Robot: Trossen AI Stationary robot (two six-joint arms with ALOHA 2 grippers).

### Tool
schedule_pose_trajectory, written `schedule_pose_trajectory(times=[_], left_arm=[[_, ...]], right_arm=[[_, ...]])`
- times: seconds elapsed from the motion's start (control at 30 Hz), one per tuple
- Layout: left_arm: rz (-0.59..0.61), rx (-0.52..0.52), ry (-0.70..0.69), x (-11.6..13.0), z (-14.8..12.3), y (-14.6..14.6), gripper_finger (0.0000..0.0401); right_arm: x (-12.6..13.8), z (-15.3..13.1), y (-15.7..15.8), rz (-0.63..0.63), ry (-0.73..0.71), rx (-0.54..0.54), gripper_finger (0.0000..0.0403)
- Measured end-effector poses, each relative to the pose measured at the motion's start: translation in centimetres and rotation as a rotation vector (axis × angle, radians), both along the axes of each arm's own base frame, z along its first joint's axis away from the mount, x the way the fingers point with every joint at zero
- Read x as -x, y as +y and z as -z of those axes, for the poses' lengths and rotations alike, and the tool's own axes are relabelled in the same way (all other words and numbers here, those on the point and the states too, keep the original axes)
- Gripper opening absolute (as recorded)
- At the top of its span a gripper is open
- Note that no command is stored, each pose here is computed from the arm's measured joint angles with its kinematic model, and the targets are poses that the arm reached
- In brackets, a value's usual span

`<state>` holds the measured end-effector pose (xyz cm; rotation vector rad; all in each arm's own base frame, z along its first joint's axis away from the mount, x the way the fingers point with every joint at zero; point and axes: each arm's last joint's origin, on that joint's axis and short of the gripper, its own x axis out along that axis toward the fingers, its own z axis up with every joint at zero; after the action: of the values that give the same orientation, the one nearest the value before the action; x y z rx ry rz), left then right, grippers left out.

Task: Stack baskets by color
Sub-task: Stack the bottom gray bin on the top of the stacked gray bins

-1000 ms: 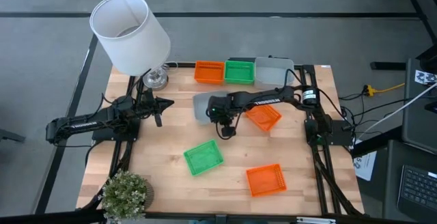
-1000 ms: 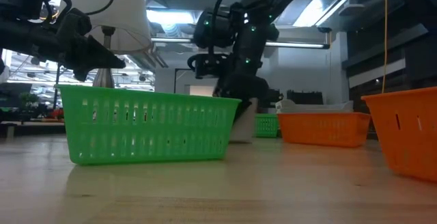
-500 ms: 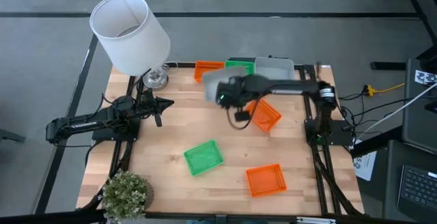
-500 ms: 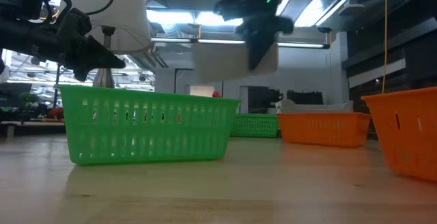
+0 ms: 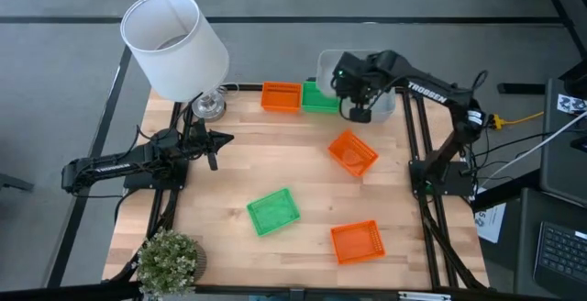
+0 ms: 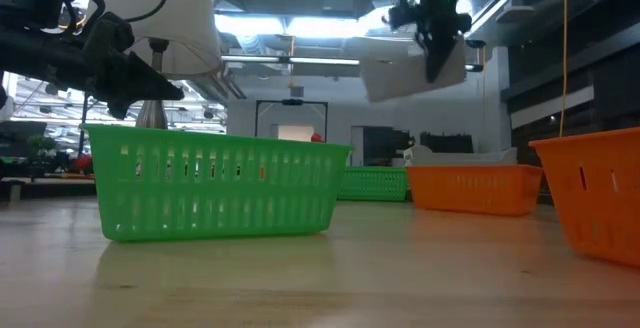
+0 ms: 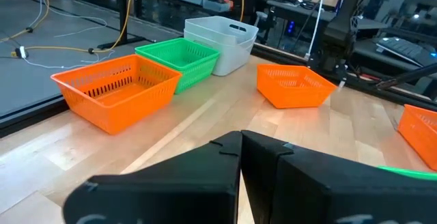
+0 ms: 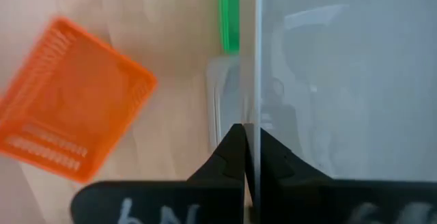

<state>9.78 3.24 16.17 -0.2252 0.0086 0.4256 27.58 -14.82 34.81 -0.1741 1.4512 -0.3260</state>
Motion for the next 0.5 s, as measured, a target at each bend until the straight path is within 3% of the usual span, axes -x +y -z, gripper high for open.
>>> schedule_pose_trajectory(times=[0.17,0.3,0.5], left_arm=[[0.000,0.000,0.000,0.0,0.0,0.0,0.0000],[0.000,0.000,0.000,0.0,0.0,0.0,0.0000],[0.000,0.000,0.000,0.0,0.0,0.0,0.0000]], right_arm=[[2.9,3.2,-2.2,0.060,0.089,-0.046,0.0000],[5.2,4.0,-2.3,0.107,0.106,-0.046,0.0000],[8.2,5.4,-2.0,0.054,-0.034,-0.075,0.0000]])
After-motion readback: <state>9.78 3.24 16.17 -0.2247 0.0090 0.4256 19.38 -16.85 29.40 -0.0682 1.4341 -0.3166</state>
